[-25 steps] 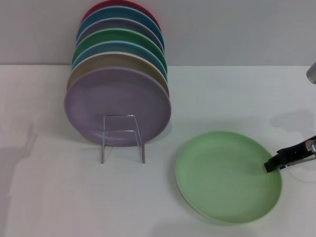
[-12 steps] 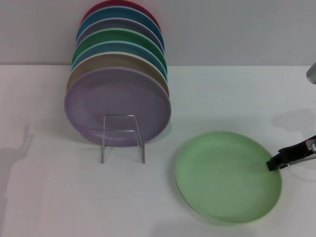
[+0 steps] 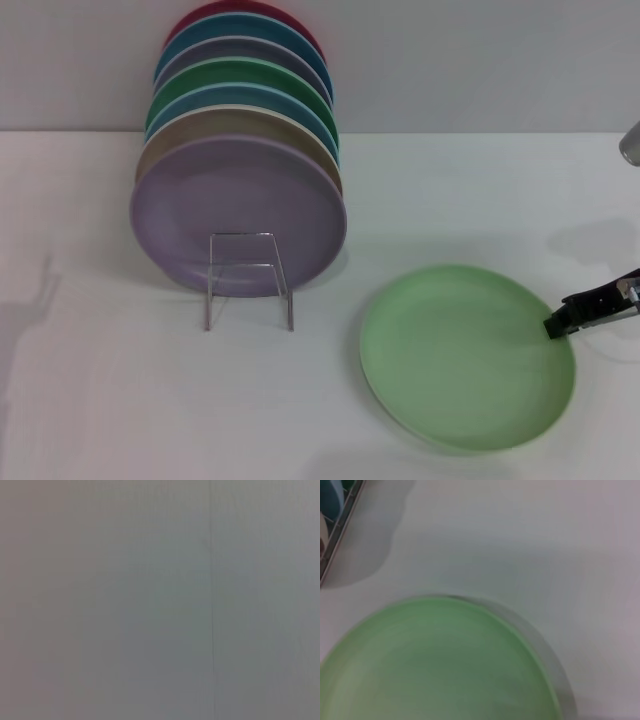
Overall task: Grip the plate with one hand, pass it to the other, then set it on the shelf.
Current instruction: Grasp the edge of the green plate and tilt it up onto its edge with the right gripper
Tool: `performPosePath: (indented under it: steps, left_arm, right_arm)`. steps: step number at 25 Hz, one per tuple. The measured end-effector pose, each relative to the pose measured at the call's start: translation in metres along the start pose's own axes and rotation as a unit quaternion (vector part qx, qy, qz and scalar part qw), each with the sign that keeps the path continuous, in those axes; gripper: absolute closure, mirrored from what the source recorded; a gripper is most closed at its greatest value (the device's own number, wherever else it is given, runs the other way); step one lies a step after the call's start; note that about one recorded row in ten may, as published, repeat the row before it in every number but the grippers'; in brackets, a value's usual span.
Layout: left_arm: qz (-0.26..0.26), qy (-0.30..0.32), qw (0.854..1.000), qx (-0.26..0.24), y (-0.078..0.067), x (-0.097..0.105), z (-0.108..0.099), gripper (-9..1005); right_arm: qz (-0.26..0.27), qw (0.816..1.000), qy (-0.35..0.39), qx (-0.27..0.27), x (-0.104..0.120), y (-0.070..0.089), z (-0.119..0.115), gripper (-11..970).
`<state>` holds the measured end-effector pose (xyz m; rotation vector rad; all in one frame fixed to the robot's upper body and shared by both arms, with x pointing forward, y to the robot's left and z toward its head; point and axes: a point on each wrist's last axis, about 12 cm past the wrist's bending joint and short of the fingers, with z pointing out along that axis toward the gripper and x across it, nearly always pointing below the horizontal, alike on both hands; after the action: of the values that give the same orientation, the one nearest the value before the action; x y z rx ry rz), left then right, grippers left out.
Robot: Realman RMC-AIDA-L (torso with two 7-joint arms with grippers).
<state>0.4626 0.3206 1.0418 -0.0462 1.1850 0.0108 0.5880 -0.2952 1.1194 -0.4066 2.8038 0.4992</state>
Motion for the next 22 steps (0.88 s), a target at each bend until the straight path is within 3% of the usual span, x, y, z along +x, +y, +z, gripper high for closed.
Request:
performPosePath:
  steps: [10,16,22]
  left_arm:
    - [0.001,-0.002,1.0,-0.002,0.001,-0.001,-0.003,150]
    - [0.001,-0.004,1.0,-0.002,0.001,-0.001,-0.003,150]
    - [0.001,-0.005,1.0,-0.002,0.001,-0.001,-0.003,149]
  right_arm:
    - [-0.019,1.0,-0.002,0.01,-0.002,0.001,0.002,876]
    - [-0.022,1.0,-0.002,0.011,-0.003,0.001,0.002,932]
    - [-0.045,0.998,-0.046,0.028,-0.003,0.0,-0.009,942]
